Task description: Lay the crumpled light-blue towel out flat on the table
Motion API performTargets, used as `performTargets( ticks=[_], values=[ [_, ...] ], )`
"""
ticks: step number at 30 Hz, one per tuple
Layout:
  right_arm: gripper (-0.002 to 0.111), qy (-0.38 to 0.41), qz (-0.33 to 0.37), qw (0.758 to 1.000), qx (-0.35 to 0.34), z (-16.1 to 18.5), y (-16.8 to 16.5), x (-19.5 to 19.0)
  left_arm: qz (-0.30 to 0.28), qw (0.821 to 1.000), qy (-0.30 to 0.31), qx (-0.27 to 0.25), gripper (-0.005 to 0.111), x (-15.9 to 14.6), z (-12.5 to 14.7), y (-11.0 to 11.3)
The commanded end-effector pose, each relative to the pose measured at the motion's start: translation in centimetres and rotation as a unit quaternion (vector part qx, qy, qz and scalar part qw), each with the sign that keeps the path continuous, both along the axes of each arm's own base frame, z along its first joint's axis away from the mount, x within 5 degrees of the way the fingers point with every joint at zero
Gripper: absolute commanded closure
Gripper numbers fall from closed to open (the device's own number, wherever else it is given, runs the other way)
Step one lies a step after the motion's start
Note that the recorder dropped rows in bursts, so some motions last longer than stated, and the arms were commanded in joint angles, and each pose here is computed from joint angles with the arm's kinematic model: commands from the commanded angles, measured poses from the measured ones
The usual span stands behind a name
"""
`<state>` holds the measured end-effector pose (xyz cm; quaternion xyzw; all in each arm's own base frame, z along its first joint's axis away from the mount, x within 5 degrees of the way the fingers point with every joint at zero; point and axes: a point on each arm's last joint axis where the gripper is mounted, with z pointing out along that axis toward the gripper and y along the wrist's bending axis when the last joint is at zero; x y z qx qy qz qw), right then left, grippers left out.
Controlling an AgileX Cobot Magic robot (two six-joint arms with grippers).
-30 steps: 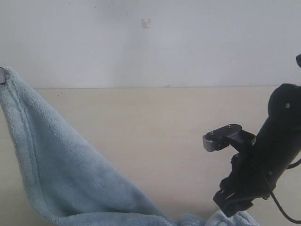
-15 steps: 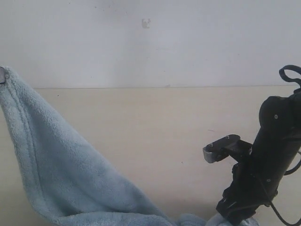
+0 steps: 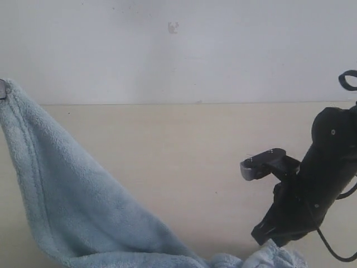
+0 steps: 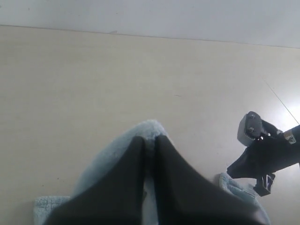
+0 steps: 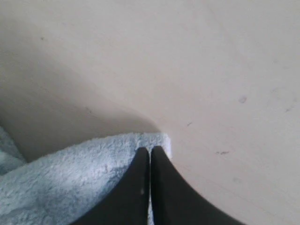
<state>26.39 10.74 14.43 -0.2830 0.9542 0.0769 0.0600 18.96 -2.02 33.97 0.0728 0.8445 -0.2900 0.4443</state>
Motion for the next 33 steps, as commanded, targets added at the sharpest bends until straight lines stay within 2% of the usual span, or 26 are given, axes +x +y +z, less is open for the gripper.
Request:
performTargets(
  ticks=[1,3,5,7,10,11,12,16,17,22,28,33],
  values=[
    [0.108,-0.058,-0.005,0.998,0.022,4.0,-0.4,-0.5,-0.003,1.0,-0.004,-0.008,0.103,-0.1,0.1,-0.2],
    [0.108,-0.054,-0.006,0.998,0.019,4.5,-0.6,-0.9,-0.003,1.0,-0.004,-0.008,0.103,-0.1,0.1,-0.2],
    [0.102,-0.037,-0.001,0.999,0.013,4.3,-0.6,-1.1,-0.003,1.0,-0.004,-0.008,0.103,-0.1,0.1,-0.2],
    [0.086,-0.021,-0.001,1.0,0.009,3.7,-0.6,-1.1,-0.003,1.0,-0.004,-0.008,0.103,-0.1,0.1,-0.2],
    [0.051,-0.002,-0.016,1.0,0.004,2.6,-0.5,-0.8,-0.003,1.0,-0.004,-0.008,0.103,-0.1,0.1,-0.2],
    [0.045,0.001,-0.019,1.0,0.002,2.2,-0.5,-0.7,-0.003,1.0,-0.004,-0.008,0.103,-0.1,0.1,-0.2],
    [0.045,0.003,-0.02,1.0,0.001,1.9,-0.4,-0.6,-0.003,1.0,-0.004,-0.008,0.103,-0.1,0.1,-0.2],
    [0.061,-0.007,-0.016,1.0,-0.002,1.0,-0.2,-0.1,-0.003,1.0,-0.004,-0.008,0.103,-0.1,0.1,-0.2],
    [0.061,-0.007,-0.014,1.0,-0.003,0.8,-0.2,0.0,-0.003,1.0,-0.004,-0.008,0.103,-0.1,0.1,-0.2],
    [0.053,0.008,-0.005,1.0,-0.009,0.0,-0.1,-0.1,-0.005,1.0,-0.006,-0.006,0.103,-0.1,0.1,-0.2],
    [0.053,0.027,0.025,0.999,-0.023,-1.3,0.8,-0.4,-0.004,1.0,-0.007,-0.005,0.103,-0.1,0.1,-0.2],
    [0.053,0.034,0.023,0.998,-0.043,-2.1,0.7,-0.3,-0.005,1.0,-0.006,-0.005,0.103,-0.1,0.1,-0.2]
  ],
)
